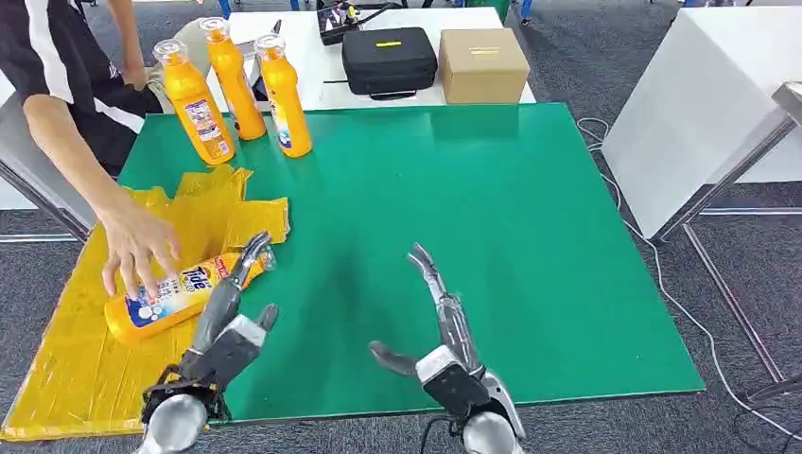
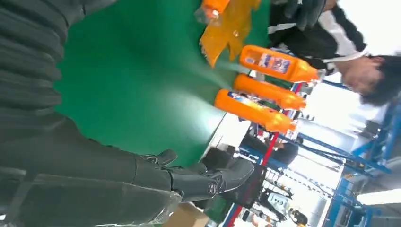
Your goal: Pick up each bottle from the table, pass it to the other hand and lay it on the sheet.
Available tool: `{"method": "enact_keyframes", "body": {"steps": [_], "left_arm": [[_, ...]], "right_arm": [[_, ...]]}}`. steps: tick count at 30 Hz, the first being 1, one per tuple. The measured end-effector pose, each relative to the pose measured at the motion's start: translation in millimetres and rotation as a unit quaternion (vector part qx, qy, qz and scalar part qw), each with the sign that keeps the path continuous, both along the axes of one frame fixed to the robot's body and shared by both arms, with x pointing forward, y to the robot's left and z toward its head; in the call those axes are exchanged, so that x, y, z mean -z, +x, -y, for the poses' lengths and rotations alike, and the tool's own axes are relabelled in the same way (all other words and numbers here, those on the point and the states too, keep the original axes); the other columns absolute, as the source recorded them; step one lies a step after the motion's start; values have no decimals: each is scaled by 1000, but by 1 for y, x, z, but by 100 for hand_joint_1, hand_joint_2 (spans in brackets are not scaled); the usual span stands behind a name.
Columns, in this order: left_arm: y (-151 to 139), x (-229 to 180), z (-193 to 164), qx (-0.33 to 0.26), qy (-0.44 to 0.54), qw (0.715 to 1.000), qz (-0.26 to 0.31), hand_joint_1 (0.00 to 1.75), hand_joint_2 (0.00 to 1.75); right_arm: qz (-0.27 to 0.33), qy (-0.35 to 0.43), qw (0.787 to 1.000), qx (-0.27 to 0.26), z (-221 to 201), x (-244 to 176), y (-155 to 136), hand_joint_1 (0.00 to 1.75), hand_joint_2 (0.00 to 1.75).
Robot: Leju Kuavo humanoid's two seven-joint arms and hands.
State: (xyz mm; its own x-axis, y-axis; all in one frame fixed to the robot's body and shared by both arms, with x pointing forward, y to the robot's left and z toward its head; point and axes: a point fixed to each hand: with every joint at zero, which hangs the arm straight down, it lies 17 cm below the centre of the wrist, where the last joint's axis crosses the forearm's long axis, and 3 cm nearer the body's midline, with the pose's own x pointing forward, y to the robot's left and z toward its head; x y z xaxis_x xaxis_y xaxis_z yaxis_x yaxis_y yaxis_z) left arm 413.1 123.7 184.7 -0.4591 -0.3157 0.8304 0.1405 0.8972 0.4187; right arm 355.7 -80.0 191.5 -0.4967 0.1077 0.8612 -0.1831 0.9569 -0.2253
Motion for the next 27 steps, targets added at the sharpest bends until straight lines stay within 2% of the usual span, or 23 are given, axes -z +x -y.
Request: {"method": "enact_keyframes", "body": {"steps": [11,27], "left_arm": [[-52,16,9,75,-131,987,-50,0,175],[-60,30,12,70,-139,985,-74,0,175]], "right_arm": [[-43,63,996,-41,16,18,-12,0,175],[-42,56,997,-33,24,22,-13,0,175]]}}
